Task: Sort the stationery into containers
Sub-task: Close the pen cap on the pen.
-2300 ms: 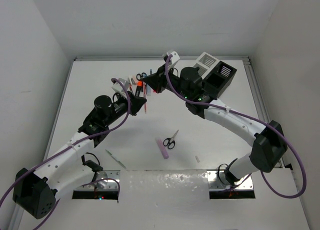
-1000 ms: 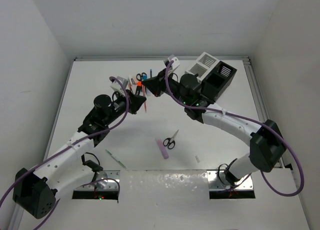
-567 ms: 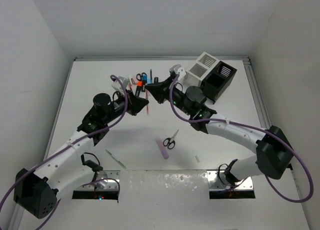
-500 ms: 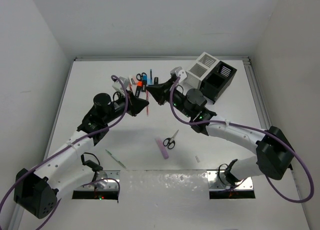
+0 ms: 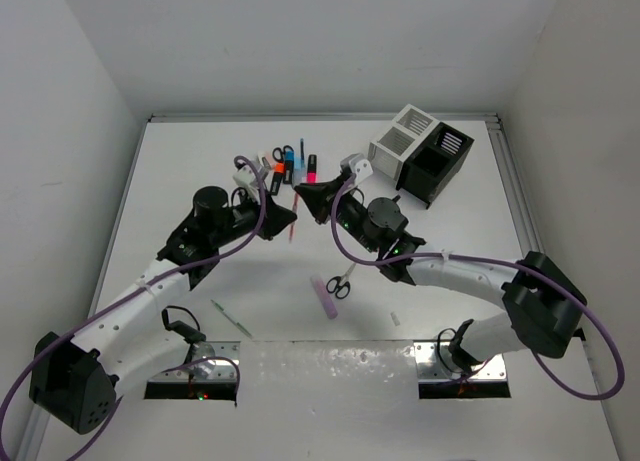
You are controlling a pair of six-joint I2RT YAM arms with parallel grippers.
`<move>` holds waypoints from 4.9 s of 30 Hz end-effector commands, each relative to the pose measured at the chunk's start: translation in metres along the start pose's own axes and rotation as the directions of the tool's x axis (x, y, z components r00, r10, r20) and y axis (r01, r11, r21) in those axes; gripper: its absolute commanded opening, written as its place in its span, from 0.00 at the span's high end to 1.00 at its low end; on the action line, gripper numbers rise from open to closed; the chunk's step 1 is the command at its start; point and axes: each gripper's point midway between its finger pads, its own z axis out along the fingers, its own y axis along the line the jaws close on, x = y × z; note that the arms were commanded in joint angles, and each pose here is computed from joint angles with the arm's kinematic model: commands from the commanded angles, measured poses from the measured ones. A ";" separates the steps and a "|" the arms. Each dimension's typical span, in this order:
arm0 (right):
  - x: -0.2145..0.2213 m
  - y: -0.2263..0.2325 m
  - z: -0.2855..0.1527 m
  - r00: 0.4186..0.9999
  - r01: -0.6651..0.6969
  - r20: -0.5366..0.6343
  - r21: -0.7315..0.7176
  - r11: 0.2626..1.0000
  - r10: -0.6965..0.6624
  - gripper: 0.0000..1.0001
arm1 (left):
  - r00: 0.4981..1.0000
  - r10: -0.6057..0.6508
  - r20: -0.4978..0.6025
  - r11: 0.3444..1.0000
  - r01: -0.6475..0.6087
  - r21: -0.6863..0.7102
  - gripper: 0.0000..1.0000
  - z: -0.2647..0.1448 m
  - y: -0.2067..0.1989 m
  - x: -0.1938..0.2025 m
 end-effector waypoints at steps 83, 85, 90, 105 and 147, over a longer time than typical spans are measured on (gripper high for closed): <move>-0.056 0.032 0.032 0.995 -0.027 -0.103 -0.196 0.980 0.007 1.00 | 0.870 0.410 0.275 0.912 -0.400 -0.093 0.69 0.000 -0.015 -0.088; -0.053 0.035 0.031 0.994 -0.042 -0.107 -0.201 0.979 0.020 1.00 | 0.872 0.405 0.276 0.913 -0.399 -0.080 0.69 0.002 -0.016 -0.086; -0.054 0.039 0.032 0.995 -0.054 -0.098 -0.211 0.976 0.034 1.00 | 0.882 0.396 0.253 0.917 -0.396 -0.057 0.91 0.006 -0.017 -0.075; -0.091 0.022 0.026 0.997 0.060 -0.044 -0.152 0.987 -0.067 0.58 | 0.899 0.367 0.239 0.929 -0.368 -0.041 1.00 0.001 -0.017 -0.068; -0.009 0.020 0.024 0.973 0.141 -0.170 -0.103 0.985 -0.157 0.78 | 0.876 0.369 0.310 0.927 -0.371 -0.052 1.00 -0.001 -0.022 -0.092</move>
